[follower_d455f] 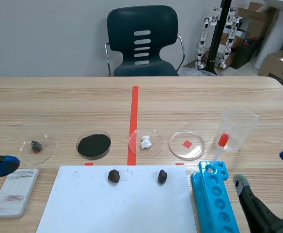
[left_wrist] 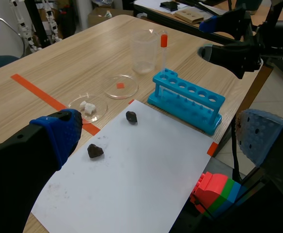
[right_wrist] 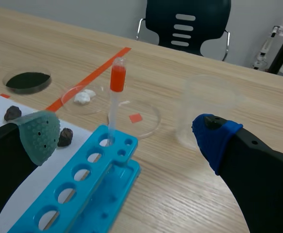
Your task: Pick up the dropper by the top with the right hand
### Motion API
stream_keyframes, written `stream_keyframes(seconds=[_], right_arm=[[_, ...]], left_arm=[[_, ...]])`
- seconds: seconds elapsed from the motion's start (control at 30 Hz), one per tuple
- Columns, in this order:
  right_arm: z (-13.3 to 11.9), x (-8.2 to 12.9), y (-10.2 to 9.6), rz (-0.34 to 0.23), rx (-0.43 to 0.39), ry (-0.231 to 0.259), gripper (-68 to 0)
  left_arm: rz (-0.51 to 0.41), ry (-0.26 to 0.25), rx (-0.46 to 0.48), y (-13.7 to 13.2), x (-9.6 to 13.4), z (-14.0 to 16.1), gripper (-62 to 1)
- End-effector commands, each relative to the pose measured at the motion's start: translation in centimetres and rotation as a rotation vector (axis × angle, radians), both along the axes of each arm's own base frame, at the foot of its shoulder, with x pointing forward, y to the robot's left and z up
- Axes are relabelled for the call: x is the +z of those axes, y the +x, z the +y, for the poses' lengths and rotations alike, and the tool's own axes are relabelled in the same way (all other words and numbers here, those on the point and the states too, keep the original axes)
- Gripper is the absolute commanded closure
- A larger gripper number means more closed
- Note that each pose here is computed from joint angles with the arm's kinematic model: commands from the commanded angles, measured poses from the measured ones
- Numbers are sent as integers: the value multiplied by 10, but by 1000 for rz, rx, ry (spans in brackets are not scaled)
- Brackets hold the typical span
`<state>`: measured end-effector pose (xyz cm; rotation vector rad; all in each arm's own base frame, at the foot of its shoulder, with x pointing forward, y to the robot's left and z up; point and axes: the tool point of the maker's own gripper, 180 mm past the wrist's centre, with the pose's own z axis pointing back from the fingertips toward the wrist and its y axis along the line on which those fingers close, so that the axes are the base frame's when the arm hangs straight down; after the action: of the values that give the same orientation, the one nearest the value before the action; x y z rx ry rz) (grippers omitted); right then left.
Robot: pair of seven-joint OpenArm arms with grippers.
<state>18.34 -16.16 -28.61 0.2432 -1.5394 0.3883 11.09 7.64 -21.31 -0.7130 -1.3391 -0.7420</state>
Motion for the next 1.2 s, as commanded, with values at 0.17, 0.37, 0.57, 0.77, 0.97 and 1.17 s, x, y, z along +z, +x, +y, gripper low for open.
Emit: stream_keyframes(seconds=[0.17, 0.37, 0.57, 0.77, 0.97, 1.17], right_arm=[[11, 17, 29, -100, 36, 38, -569], [17, 17, 47, -129, 52, 50, -569], [28, 4, 57, -118, 81, 66, -569], [35, -5, 66, -110, 100, 69, -546], [37, -5, 66, -111, 105, 71, -510], [36, -7, 56, -105, 107, 83, -509]], left_arm=[[-1, -32, 7, -1, 5, -2, -623], [-1, -32, 7, -1, 5, -2, -623], [-1, -32, 7, -1, 5, -2, -623], [-1, -32, 7, -1, 5, -2, -623], [-3, -31, 7, -1, 5, -2, -623], [-3, -31, 7, -1, 5, -2, -623]])
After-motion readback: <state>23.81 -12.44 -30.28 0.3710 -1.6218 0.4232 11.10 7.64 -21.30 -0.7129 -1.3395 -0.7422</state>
